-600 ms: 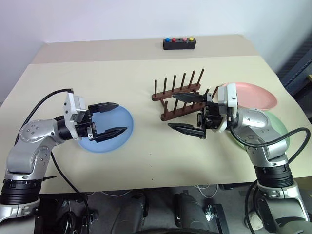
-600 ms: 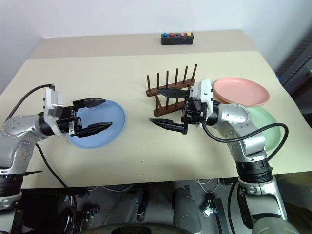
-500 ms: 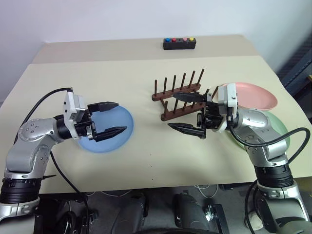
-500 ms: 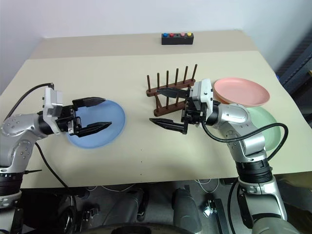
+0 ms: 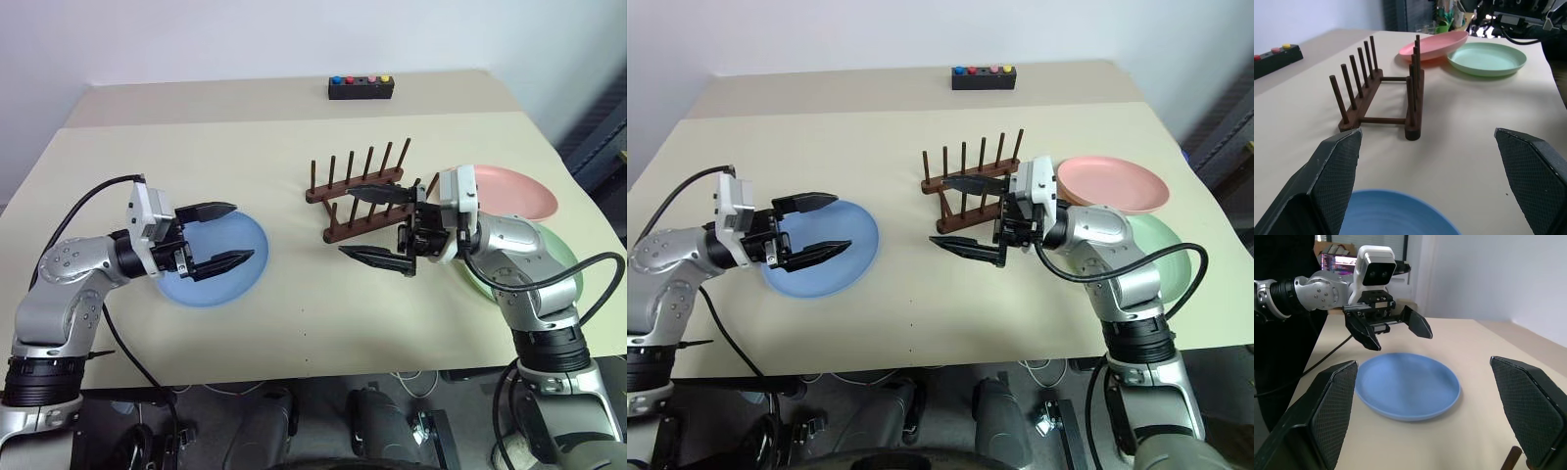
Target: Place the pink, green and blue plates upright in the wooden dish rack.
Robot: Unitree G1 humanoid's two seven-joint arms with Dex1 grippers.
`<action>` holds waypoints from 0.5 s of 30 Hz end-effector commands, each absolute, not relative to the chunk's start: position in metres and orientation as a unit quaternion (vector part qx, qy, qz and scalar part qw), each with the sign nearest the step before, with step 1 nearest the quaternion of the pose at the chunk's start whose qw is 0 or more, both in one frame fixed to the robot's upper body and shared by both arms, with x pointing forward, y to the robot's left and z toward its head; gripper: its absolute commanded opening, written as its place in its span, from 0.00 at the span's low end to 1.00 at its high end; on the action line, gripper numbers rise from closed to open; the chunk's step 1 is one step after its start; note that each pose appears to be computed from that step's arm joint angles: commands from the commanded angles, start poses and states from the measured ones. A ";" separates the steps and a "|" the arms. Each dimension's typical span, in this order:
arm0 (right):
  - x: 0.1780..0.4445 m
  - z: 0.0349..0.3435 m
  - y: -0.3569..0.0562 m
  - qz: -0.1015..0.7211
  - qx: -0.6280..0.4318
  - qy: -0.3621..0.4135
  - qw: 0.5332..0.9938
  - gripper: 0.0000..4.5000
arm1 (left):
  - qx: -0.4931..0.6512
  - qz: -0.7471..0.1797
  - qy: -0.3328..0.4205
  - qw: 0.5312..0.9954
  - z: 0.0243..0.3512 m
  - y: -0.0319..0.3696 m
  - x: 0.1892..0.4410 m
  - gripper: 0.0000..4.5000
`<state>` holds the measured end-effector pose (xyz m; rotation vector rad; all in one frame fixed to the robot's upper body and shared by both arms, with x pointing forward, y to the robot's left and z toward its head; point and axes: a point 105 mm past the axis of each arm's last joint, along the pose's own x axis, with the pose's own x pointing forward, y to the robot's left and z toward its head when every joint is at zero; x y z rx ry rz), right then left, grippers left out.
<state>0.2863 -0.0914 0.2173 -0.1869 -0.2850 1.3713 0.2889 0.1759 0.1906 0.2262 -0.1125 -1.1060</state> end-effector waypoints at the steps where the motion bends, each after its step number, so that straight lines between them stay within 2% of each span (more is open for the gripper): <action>1: 0.286 0.233 -0.101 0.622 -0.107 -0.158 0.760 0.98 | 0.115 -0.535 -0.057 0.835 0.189 0.167 0.286 1.00; 10: 0.289 0.225 -0.111 0.627 -0.112 -0.133 0.759 0.98 | 0.092 -0.532 -0.041 0.841 0.192 0.148 0.293 1.00; 15: 0.290 0.218 -0.114 0.625 -0.119 -0.125 0.761 0.98 | 0.116 -0.502 0.018 0.857 0.166 0.126 0.316 1.00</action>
